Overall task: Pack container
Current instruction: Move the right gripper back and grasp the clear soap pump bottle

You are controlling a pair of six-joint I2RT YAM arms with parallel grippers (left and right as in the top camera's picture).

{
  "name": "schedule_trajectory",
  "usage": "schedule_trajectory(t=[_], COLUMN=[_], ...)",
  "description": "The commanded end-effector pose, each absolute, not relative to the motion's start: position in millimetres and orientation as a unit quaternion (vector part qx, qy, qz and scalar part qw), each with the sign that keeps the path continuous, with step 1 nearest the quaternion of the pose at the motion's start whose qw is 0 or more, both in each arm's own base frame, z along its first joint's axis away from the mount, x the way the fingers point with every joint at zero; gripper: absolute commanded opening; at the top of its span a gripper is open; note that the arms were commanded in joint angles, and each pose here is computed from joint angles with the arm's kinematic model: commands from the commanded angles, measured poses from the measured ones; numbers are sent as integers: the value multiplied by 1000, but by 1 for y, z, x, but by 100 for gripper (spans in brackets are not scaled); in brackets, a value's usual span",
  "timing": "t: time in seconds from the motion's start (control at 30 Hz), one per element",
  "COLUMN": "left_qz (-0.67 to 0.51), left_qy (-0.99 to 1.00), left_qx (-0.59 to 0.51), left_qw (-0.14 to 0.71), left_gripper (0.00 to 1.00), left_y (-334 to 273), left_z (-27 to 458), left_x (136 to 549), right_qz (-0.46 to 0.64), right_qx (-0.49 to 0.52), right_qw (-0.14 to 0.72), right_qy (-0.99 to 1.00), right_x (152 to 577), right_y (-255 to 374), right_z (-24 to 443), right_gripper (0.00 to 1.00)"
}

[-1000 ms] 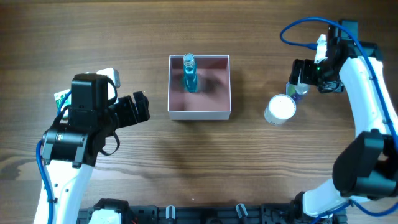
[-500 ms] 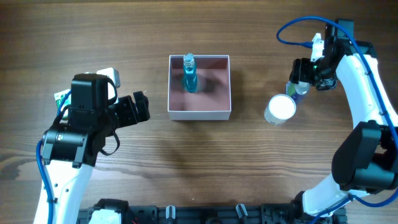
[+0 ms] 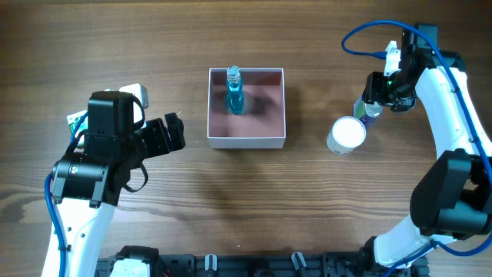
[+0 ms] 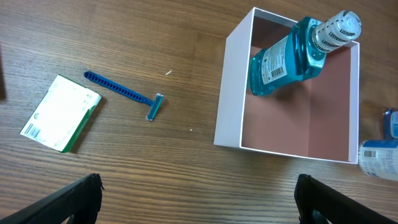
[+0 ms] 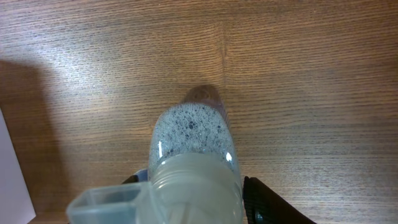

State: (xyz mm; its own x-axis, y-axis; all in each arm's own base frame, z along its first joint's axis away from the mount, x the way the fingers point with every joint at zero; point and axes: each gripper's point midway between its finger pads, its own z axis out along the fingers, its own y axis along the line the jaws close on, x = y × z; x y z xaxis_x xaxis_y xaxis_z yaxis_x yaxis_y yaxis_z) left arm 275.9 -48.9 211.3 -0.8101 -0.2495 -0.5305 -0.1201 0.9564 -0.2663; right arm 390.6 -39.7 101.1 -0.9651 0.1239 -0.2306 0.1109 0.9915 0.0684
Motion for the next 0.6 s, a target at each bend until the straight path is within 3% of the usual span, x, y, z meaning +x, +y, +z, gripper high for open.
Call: schedule_trajectory(t=[0.0,0.23,0.33,0.53,0.57], left_qz=[-123,-123,-123,-123,-123], left_qy=[941,941,941,941,941], left_qx=[-98,-98,-98,-98,-98], left_qw=[299,299,299,300,299], left_gripper=[100,100,100,100,100], left_y=[-52,-52,-52,-52,-52], left_z=[220,220,220,220,220], left_x=[279,279,279,279,279], right_qz=[34,34,34,34,34], right_qx=[61,61,61,61,61], right_qw=[115,117,117,117,117], right_qy=[991,991,991,991,991], right_x=[392,393,393,393,393], right_y=[-37,-37,-37,-37,-37], right_z=[98,98,98,98,98], right_gripper=[49,43,29,19,13])
